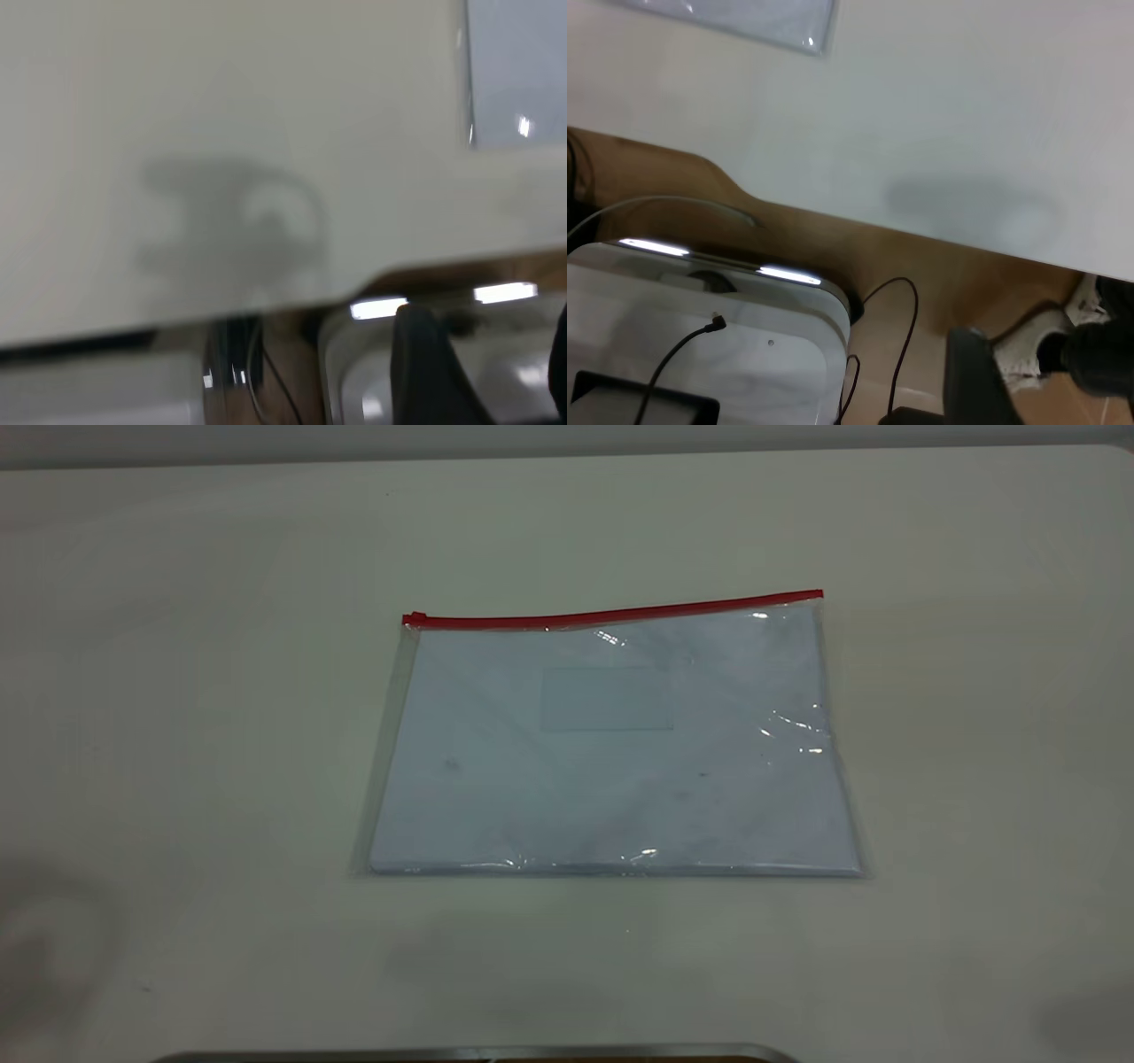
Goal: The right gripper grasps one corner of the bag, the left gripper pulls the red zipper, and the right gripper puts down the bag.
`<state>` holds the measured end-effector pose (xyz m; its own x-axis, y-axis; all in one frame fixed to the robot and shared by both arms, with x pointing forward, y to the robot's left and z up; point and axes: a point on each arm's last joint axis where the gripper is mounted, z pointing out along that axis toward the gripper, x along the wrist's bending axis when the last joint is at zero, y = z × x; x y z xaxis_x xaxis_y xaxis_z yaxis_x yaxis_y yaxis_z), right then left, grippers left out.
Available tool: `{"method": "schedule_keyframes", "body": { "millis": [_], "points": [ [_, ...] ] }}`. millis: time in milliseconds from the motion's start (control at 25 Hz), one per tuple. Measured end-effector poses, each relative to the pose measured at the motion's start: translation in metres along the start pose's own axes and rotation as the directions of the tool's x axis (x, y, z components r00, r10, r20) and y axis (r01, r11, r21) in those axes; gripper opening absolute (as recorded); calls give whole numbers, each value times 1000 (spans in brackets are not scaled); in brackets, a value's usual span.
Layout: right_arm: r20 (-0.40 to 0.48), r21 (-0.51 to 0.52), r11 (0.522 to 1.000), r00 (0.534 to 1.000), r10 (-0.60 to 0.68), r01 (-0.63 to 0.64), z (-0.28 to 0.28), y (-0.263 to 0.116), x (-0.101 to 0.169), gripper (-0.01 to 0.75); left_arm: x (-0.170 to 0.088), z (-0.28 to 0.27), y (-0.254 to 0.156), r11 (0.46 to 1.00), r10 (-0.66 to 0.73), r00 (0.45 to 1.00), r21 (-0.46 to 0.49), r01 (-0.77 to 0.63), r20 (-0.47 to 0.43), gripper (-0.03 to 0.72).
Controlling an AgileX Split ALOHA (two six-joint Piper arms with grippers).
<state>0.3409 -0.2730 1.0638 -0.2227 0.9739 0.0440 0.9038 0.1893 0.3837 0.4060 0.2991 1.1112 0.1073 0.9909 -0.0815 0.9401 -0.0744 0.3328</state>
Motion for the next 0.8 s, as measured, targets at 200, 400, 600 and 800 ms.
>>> {"method": "schedule_keyframes", "body": {
  "millis": [200, 400, 600, 800],
  "points": [
    [5, -36, 999, 1000, 1, -1, 24, -32, -2, 453, -3, 31, -52, 994, -15, 1000, 109, 13, 12, 399],
    [11, -49, 999, 1000, -1, 2, 29, -41, -2, 453, -5, 47, -100, 994, -10, 1000, 113, 10, -2, 399],
    [14, -53, 999, 1000, -3, 3, 28, -41, -2, 453, -10, 42, -133, 999, 7, 1000, -49, -8, -26, 399],
    [14, -53, 999, 1000, -3, 3, 28, -41, -2, 453, -11, 32, -151, 976, 23, 997, -216, -39, -79, 399]
  ]
}}
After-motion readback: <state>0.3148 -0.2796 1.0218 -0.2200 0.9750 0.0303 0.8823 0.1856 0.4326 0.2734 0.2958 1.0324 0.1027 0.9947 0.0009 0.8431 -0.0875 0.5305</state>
